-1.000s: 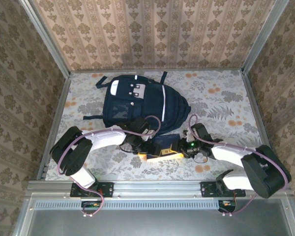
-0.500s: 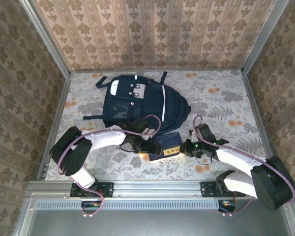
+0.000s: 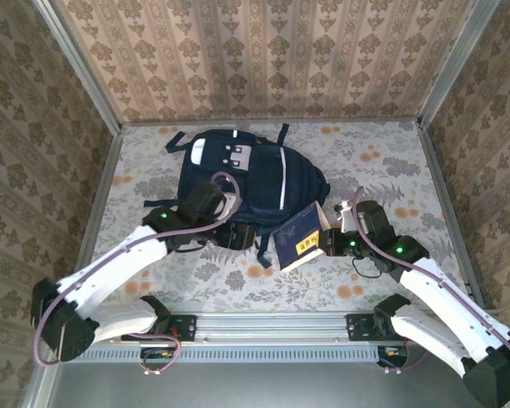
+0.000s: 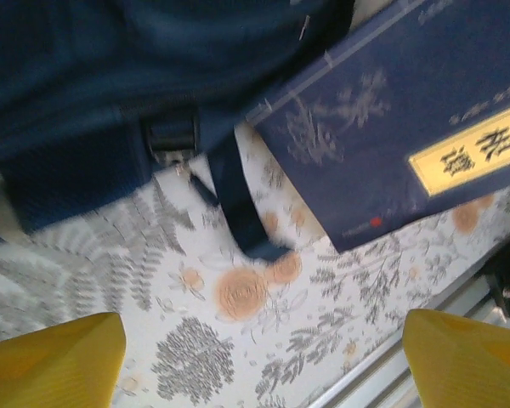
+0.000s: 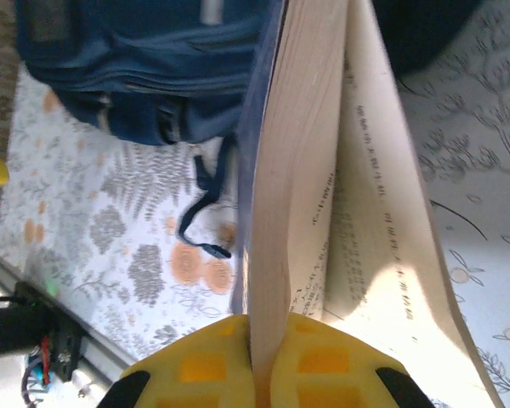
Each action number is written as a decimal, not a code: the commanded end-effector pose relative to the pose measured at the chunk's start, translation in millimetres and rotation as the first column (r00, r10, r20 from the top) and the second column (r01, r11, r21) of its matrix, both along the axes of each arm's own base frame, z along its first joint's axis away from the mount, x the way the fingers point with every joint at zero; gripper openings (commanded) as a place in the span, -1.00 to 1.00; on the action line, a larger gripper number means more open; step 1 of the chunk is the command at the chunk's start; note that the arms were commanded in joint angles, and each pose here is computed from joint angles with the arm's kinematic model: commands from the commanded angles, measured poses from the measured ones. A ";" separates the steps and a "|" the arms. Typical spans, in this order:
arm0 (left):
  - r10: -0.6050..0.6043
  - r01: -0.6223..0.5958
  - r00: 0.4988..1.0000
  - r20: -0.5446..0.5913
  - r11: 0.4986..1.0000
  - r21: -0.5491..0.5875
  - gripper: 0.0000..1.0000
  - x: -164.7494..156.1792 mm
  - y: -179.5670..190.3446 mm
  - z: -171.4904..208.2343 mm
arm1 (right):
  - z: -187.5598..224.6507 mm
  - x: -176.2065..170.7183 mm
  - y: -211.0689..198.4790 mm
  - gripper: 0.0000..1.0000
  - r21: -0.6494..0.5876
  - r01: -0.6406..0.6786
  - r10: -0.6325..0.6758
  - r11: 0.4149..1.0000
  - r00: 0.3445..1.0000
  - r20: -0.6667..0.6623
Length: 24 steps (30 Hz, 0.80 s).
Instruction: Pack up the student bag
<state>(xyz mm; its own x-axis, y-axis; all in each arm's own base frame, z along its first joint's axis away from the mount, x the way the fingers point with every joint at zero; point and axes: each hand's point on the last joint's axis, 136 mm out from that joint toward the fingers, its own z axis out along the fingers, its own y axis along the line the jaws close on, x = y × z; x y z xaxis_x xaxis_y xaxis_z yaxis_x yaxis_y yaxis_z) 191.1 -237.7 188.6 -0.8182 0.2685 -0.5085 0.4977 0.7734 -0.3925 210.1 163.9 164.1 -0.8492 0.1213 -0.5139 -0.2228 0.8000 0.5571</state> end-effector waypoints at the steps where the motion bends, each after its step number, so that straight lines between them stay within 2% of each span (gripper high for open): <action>1: -0.002 -0.009 0.984 0.175 0.998 0.063 0.72 13.8 19.8 31.0 | 50.7 3.6 10.5 -1.00 -0.030 -0.113 0.117 0.993 0.974 0.195; 6: -0.159 0.136 0.923 0.351 0.987 0.089 0.70 16.9 13.0 53.9 | 80.1 -11.7 21.6 -1.00 -0.175 -0.228 0.277 0.958 0.894 0.351; 10: -0.275 0.256 0.853 0.443 0.961 0.104 0.74 12.9 3.4 72.7 | 110.3 -26.7 42.2 -1.00 -0.291 -0.344 0.448 0.893 0.751 0.486; 12: -0.345 0.344 0.804 0.484 0.934 0.095 0.74 5.1 -5.4 84.6 | 114.7 -32.3 51.5 -1.00 -0.344 -0.406 0.531 0.847 0.685 0.499; 16: -0.415 0.429 0.729 0.544 0.897 0.109 0.77 -0.3 -14.2 101.2 | 124.1 -42.4 69.5 -1.00 -0.416 -0.499 0.648 0.761 0.547 0.529; 19: -0.490 0.536 0.667 0.562 0.839 0.095 0.78 -16.7 -23.7 104.2 | 139.9 -51.1 82.2 -1.00 -0.396 -0.541 0.654 0.742 0.454 0.605; 24: -0.562 0.646 0.615 0.553 0.762 0.056 0.56 -38.0 -31.5 101.5 | 146.0 -54.5 89.1 -1.00 -0.400 -0.566 0.664 0.721 0.399 0.632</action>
